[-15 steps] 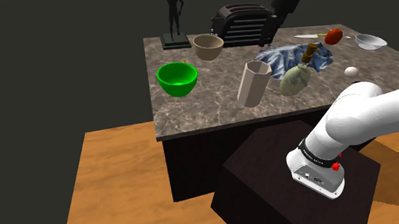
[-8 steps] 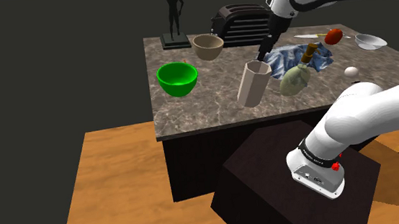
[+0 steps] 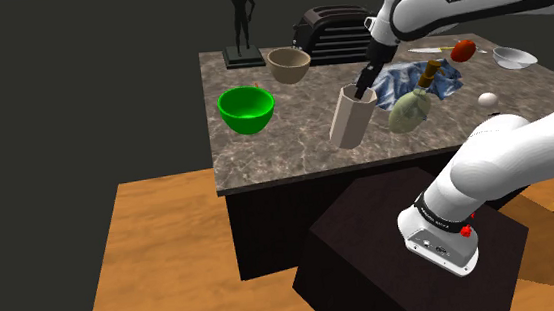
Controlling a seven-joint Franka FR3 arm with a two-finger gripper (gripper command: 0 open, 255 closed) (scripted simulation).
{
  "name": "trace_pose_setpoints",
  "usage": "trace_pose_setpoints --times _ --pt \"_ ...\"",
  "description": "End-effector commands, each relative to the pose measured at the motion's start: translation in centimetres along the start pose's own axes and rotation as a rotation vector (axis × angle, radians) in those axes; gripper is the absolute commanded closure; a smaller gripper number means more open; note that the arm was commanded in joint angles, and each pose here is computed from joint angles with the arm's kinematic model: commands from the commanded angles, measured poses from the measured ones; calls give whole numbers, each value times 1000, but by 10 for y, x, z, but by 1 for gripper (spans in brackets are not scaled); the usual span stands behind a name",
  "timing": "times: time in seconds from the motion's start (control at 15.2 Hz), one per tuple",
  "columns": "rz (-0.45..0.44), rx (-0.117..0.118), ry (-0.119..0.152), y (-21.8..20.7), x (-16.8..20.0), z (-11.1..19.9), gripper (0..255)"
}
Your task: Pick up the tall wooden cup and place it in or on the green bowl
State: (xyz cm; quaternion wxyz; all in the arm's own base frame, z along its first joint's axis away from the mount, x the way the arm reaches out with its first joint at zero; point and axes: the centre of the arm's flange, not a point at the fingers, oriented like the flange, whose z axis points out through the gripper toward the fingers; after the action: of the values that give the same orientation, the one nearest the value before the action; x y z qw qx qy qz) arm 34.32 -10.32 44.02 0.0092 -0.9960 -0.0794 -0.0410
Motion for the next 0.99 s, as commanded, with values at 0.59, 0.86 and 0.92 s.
trace_pose_setpoints --times 0.59,0.86,0.92 --pt "0 0 0 0 0 14 255" --pt "0 0 0 0 0 14 255" --pt "0 0 0 0 0 14 255"
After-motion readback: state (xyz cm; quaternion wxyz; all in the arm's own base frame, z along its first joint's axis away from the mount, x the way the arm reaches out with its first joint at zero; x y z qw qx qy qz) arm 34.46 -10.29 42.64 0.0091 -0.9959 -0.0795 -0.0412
